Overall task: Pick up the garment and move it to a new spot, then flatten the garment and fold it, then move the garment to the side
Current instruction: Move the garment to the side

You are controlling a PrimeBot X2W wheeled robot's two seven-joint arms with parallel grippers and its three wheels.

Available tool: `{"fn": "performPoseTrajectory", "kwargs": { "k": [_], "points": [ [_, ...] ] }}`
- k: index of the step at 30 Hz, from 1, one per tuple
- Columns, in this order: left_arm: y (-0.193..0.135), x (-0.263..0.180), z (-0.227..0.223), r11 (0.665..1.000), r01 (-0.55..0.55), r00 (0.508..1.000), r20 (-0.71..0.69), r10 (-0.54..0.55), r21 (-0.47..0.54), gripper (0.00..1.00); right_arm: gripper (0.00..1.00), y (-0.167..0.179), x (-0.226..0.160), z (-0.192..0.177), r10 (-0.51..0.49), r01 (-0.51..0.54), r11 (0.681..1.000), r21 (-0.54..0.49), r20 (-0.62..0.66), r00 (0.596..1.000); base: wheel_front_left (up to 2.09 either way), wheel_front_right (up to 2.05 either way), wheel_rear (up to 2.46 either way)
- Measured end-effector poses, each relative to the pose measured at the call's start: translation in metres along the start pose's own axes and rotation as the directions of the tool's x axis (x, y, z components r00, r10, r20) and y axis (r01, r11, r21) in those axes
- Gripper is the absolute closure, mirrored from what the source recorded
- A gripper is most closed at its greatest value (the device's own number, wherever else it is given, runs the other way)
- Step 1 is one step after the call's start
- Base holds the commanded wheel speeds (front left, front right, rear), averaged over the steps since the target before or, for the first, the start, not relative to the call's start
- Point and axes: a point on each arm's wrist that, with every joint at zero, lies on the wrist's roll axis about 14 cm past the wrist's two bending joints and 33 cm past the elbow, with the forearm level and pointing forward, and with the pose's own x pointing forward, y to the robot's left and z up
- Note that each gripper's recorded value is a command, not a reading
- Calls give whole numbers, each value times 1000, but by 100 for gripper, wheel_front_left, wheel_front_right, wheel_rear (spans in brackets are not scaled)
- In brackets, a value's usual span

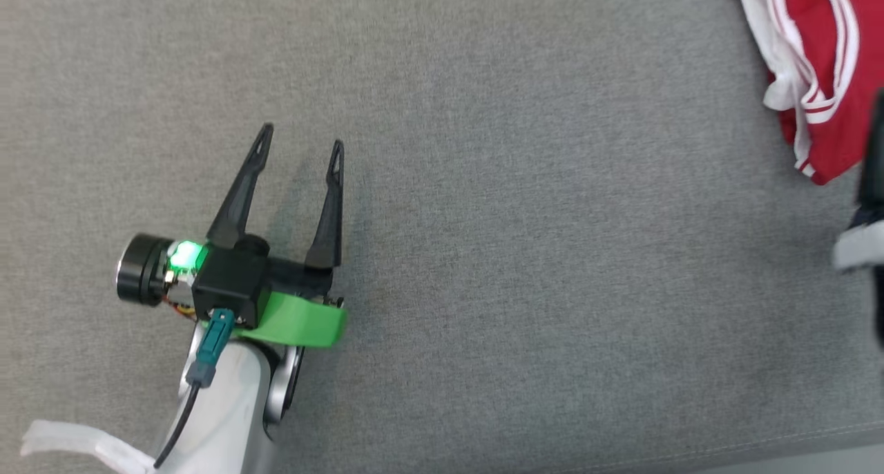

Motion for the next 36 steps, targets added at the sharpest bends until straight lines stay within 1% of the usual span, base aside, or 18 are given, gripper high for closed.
{"fn": "performPoseTrajectory", "kwargs": {
  "k": [3,5,10,16,22,30,36],
  "points": [
    [4,-14,3,999,-34,999,-15,34,-2,0,0,28,-24,9,46,-48,998,52,25,999,0,0,0],
    [8,-27,8,998,-67,997,-24,67,-14,0,0,50,-46,17,75,-80,991,111,48,996,0,0,0],
    [21,-52,17,990,-141,990,-28,140,-25,0,0,76,-79,29,104,-117,976,183,80,991,0,0,0],
    [41,-86,26,971,-238,971,-30,237,-23,0,0,105,-101,48,167,-191,956,221,123,978,0,0,0],
    [52,-122,29,953,-303,952,-41,303,-16,0,0,115,-122,58,197,-224,946,233,135,971,0,0,0],
    [49,-153,38,948,-318,948,-25,318,-15,0,0,117,-151,70,217,-246,943,226,147,965,0,0,0],
    [45,-163,45,950,-312,950,-3,312,-10,0,0,111,-166,80,205,-239,946,218,166,964,0,0,0]
  ]
}}
